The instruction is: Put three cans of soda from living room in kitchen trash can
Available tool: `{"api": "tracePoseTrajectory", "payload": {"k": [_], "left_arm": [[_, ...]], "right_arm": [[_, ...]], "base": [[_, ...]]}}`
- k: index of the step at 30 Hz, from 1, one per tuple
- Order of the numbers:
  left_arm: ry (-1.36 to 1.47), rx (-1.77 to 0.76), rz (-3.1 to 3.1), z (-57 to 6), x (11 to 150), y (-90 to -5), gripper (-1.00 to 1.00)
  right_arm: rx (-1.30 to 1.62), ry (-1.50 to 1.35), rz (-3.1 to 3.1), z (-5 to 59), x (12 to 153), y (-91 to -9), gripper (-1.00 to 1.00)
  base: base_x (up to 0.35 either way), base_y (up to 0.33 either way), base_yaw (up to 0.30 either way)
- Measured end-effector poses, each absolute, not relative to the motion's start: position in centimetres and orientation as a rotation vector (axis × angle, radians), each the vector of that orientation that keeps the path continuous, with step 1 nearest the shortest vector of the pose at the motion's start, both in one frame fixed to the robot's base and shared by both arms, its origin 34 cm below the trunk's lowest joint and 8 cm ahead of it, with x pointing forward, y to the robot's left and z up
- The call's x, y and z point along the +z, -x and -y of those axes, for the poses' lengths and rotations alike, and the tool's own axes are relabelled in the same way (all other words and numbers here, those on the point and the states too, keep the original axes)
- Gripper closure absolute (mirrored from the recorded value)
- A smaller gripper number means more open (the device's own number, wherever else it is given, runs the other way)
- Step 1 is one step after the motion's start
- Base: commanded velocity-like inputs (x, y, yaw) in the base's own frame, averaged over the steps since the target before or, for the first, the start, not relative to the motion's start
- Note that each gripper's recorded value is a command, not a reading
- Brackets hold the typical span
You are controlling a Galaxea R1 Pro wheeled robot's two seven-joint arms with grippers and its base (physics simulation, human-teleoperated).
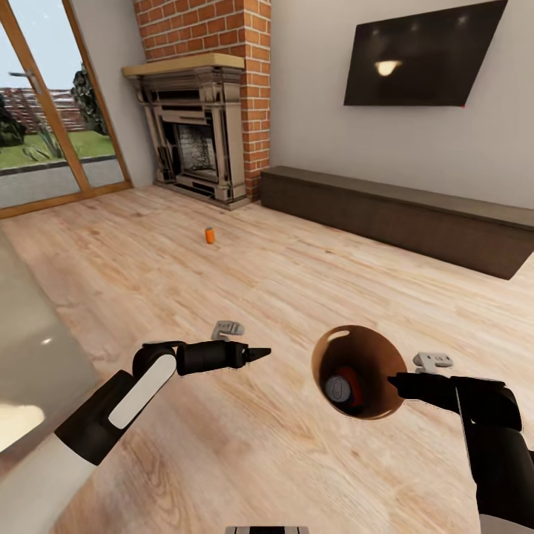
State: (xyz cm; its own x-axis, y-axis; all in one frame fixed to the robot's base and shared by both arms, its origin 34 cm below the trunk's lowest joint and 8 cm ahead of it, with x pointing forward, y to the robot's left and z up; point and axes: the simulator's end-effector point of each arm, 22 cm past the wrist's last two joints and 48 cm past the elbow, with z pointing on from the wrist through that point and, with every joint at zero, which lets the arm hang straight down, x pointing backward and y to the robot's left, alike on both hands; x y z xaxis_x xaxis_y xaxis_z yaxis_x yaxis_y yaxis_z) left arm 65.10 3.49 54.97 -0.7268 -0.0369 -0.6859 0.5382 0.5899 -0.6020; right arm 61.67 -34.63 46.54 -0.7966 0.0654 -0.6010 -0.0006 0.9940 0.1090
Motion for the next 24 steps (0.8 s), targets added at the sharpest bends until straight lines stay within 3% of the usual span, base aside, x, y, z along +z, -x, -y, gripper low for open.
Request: {"api": "tracePoseTrajectory", "payload": {"k": [7,24], "left_arm": [[-0.397,-1.112,-2.151,-3.55,55.00,-65.09,-1.00],[-0.401,-1.109,-2.151,-3.53,55.00,-65.05,-1.00]], "right_arm": [[0.137,-0.045,-2.488,34.64,46.56,-61.68,1.00],[0.138,-0.045,-2.488,34.65,46.59,-61.70,1.00]], "base": [[0.267,0.000,0.000],[0.009,0.000,0.000]]}}
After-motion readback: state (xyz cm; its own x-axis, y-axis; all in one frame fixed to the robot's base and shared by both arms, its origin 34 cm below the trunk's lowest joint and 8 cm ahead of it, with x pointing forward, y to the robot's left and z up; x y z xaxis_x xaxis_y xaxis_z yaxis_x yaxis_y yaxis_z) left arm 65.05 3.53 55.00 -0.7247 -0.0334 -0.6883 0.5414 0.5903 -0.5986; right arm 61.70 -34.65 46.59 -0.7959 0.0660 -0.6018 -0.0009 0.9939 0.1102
